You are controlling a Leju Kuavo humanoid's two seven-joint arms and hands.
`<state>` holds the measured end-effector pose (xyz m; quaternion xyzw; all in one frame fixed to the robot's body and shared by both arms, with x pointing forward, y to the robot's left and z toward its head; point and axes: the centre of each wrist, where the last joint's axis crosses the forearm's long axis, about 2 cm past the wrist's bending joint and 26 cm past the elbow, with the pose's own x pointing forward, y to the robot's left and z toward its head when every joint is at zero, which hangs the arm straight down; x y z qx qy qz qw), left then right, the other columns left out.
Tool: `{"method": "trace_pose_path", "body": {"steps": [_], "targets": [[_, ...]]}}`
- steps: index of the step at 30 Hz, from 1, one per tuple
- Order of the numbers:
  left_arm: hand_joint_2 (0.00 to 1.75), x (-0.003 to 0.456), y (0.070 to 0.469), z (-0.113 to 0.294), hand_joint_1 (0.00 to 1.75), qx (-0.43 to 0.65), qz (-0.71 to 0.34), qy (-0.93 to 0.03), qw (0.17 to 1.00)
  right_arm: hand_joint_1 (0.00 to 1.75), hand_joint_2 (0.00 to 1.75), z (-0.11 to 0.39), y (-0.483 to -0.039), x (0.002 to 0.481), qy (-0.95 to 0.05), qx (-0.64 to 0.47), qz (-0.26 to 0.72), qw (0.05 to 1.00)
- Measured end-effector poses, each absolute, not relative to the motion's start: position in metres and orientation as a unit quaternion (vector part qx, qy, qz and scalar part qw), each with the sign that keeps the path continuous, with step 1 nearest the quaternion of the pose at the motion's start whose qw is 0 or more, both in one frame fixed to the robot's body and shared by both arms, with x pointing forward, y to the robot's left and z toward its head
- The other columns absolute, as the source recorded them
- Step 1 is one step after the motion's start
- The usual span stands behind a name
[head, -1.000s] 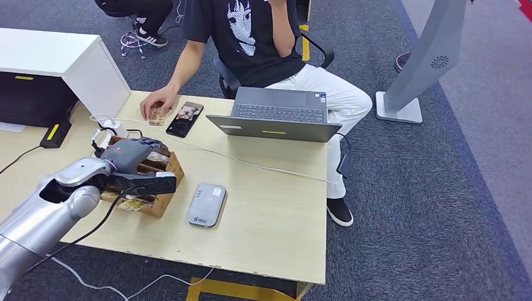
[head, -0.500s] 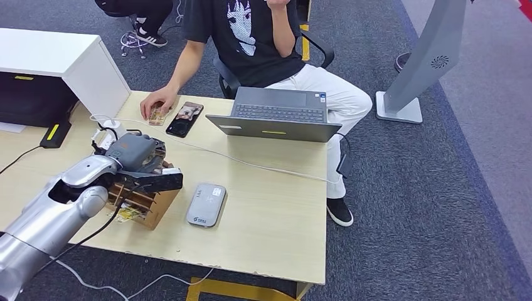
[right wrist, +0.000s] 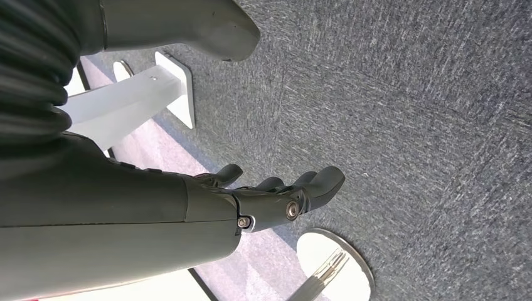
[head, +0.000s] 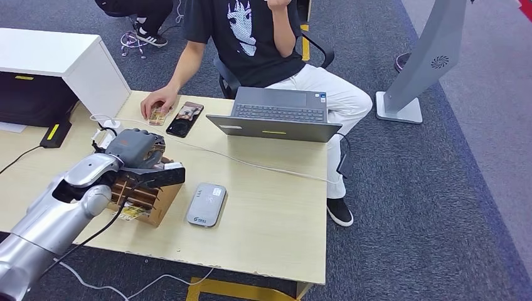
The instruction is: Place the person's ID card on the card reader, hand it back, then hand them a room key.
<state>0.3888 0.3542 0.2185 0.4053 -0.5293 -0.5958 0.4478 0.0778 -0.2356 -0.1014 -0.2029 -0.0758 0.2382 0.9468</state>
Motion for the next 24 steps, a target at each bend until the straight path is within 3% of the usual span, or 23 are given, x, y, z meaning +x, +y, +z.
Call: {"method": "trace_pose_path", "body": {"steps": [24], "targets": [[1.75,0.3876,0.3451,0.2283,1.75,0.478,-0.487,-0.607,0.407,0.0,1.75,-0.1015,-0.2357,0.0773,-0.075,-0.203,0.238,0.947]]}}
